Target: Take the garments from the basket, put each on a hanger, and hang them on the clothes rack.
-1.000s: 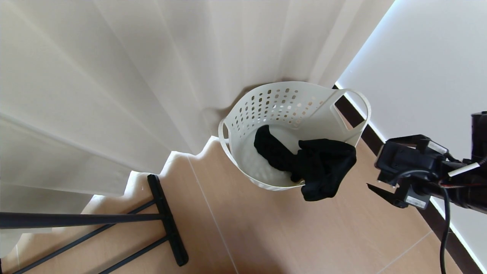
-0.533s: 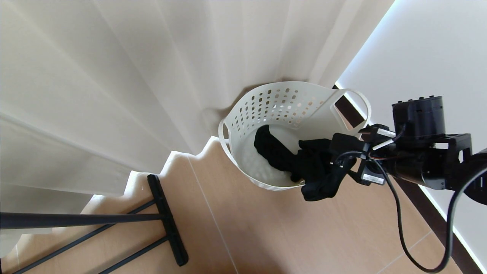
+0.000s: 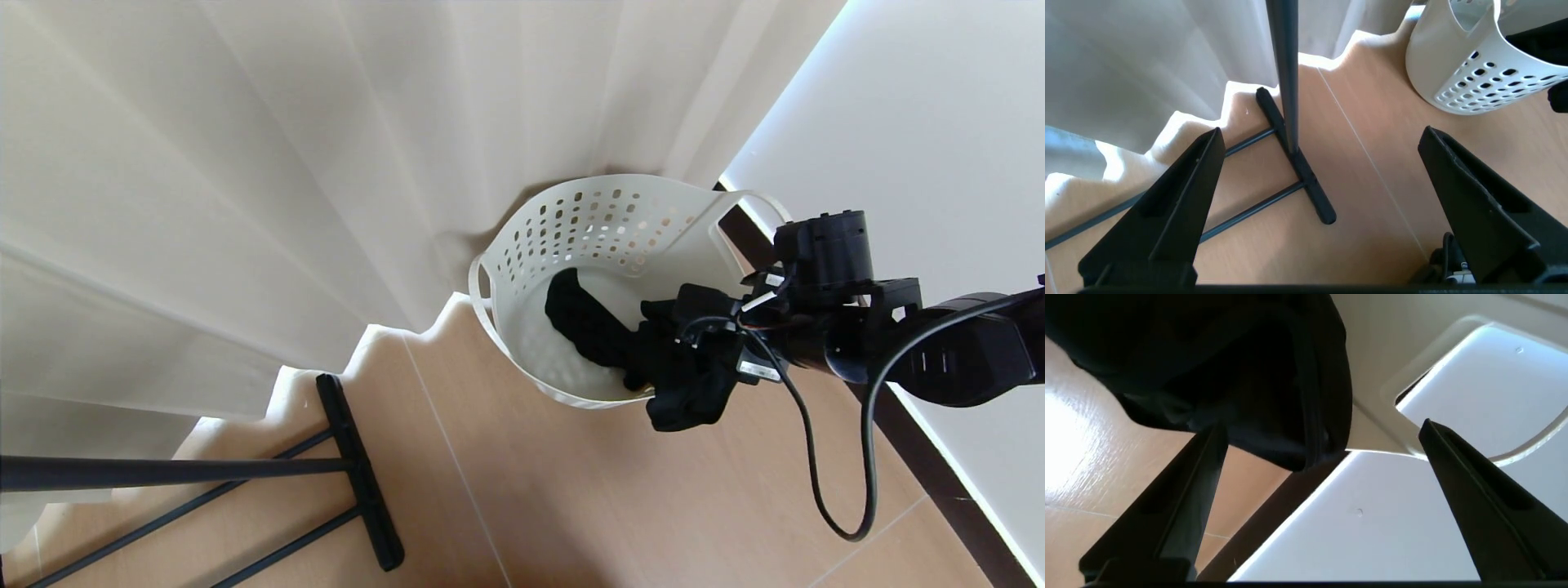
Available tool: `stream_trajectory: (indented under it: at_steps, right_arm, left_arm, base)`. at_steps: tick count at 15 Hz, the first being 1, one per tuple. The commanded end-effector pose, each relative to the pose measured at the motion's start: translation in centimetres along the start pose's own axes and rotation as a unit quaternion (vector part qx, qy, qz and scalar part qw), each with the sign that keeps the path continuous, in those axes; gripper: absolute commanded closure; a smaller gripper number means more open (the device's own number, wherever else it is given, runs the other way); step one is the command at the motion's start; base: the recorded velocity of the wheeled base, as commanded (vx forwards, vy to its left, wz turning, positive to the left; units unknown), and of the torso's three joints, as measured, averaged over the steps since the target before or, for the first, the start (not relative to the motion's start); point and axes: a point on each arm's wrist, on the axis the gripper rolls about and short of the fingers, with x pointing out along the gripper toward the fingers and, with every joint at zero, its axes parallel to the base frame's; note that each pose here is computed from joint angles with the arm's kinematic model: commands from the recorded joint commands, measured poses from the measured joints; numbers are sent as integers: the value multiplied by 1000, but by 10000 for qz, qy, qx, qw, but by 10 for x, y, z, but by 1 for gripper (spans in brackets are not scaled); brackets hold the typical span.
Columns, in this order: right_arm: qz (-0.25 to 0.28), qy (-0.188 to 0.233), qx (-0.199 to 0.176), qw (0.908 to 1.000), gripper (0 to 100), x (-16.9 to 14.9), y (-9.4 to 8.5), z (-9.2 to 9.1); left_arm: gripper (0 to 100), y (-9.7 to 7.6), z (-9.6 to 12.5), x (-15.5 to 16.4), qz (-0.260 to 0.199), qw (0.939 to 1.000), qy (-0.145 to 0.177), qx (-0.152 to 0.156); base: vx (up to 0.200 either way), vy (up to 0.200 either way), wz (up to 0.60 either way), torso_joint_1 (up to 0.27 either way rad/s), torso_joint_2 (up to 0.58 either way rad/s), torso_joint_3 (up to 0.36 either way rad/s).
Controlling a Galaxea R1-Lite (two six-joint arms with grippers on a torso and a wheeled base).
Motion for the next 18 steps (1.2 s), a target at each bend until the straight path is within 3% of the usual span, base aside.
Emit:
stream_trajectory:
  at_steps: [1, 18]
  right_arm:
    - [7, 80, -13, 10000, 0, 12, 2, 4]
    - [-29, 128, 26, 9999, 0, 24, -1, 7]
  left_arm:
    - [0, 0, 0, 0, 4, 10000, -4, -1]
    - [0, 0, 0, 0, -3, 10000, -4, -1]
  base:
    - [0, 0, 0, 0, 0, 0]
    - [0, 0, 0, 0, 0, 0]
